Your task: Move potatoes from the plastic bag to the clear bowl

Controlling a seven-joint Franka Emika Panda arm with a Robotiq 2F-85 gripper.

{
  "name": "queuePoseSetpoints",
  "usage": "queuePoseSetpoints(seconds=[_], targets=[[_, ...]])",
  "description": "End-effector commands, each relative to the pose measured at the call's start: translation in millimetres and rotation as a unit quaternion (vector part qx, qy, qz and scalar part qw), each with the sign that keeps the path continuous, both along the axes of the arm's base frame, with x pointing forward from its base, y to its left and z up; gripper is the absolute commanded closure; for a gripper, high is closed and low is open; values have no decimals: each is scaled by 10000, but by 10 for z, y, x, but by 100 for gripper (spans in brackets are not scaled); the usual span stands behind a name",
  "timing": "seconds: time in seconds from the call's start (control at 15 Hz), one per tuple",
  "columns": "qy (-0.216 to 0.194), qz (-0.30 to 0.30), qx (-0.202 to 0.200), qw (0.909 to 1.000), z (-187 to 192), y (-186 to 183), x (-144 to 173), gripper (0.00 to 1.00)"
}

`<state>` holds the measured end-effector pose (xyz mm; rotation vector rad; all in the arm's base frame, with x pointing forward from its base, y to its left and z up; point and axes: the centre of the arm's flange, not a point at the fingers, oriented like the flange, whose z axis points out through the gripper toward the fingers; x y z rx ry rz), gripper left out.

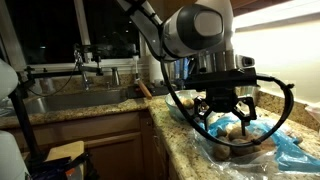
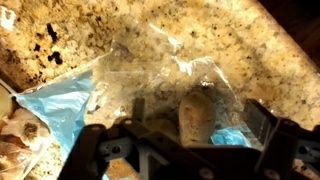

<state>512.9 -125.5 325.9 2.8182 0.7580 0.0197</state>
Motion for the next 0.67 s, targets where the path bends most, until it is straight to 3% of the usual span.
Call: queuePoseSetpoints(seconds=[0.0, 0.6], targets=[[-82, 221, 96, 9997, -97, -70, 220, 0], [-84, 884, 485, 9949, -352, 168, 619, 0]])
